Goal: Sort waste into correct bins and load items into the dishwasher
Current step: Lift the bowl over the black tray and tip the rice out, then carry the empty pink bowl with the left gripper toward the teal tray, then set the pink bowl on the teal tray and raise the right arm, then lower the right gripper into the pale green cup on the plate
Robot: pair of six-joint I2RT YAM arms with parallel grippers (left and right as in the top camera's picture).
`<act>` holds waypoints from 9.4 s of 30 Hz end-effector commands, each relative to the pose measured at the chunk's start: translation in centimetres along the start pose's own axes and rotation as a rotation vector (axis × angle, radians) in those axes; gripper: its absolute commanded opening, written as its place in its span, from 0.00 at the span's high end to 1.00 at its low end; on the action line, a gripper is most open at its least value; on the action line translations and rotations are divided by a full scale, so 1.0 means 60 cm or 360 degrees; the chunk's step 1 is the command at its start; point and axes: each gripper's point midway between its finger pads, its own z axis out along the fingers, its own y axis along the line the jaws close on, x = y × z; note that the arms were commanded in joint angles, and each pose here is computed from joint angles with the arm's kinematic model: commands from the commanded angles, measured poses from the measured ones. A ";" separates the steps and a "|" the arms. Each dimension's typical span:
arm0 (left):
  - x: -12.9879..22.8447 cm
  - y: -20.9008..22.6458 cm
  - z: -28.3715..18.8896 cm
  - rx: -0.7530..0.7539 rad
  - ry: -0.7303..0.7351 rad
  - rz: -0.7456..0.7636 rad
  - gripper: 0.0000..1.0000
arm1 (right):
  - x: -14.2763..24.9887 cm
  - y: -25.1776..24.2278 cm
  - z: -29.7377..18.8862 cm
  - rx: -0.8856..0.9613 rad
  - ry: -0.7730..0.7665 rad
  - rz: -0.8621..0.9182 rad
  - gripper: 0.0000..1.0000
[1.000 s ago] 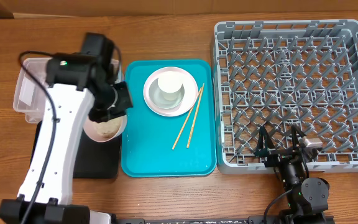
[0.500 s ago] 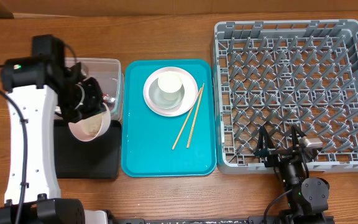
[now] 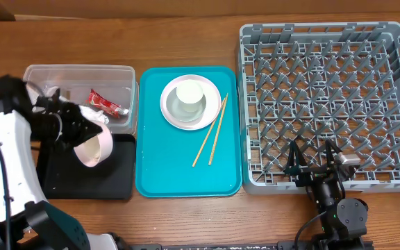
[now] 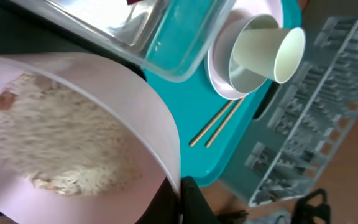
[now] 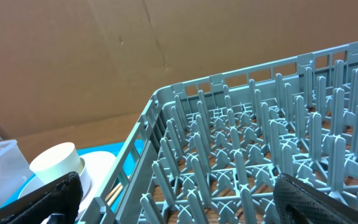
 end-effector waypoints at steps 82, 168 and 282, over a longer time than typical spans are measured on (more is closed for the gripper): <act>-0.020 0.046 -0.118 0.1280 -0.0805 0.0090 0.96 | 0.002 -0.004 0.000 0.0017 -0.0010 -0.0009 0.00; 0.148 -0.076 0.279 -0.0904 -0.0191 0.0830 0.90 | -0.109 0.223 0.186 -0.0603 0.1454 0.0517 0.19; -0.113 -0.215 -0.093 -0.0355 -0.0889 0.0264 0.00 | 0.262 0.412 0.347 -0.0568 0.1785 -0.0722 0.84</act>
